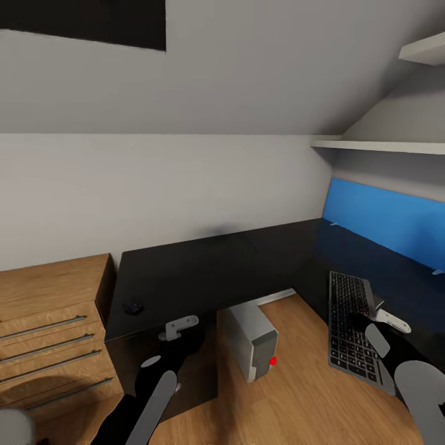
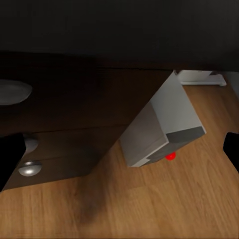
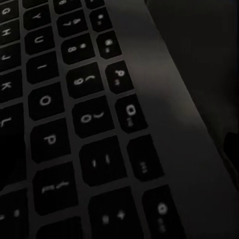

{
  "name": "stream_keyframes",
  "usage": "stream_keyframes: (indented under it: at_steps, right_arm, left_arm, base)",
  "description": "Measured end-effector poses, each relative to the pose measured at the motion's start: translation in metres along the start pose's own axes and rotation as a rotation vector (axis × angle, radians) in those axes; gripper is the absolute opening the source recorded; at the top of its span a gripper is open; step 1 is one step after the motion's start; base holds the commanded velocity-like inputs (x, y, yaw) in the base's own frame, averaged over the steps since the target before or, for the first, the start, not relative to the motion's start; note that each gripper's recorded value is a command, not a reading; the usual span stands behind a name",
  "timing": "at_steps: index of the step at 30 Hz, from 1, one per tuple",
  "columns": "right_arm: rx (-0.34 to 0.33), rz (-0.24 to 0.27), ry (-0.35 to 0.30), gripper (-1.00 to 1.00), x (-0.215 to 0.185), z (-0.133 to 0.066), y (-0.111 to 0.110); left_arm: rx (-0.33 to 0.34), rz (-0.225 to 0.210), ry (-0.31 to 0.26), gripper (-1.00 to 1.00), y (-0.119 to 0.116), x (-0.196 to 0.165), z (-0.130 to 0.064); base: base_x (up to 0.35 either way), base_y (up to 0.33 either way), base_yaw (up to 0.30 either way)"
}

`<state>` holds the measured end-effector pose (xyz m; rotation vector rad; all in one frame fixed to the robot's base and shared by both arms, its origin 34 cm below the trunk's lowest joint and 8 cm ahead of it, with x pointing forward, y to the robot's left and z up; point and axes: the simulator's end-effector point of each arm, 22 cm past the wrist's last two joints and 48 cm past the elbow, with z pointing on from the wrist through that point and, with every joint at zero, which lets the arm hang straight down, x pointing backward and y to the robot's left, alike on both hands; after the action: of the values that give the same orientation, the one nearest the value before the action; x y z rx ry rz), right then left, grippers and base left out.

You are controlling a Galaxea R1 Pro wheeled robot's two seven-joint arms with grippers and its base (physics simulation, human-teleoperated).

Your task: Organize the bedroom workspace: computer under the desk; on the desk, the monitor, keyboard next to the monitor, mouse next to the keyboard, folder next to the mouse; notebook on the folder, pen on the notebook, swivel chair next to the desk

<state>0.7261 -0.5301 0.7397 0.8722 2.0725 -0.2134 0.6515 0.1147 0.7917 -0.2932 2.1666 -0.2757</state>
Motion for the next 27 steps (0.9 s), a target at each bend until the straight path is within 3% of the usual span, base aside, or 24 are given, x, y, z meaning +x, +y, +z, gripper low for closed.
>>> stream_keyframes:
  at_steps: [27]
  right_arm:
    - [0.002,-0.004,0.002,1.00,0.0012,0.0000,-0.0008]
  left_arm:
    - [0.001,0.000,0.001,1.00,-0.0004,0.0004,-0.0002]
  base:
    - [-0.014,0.011,0.000]
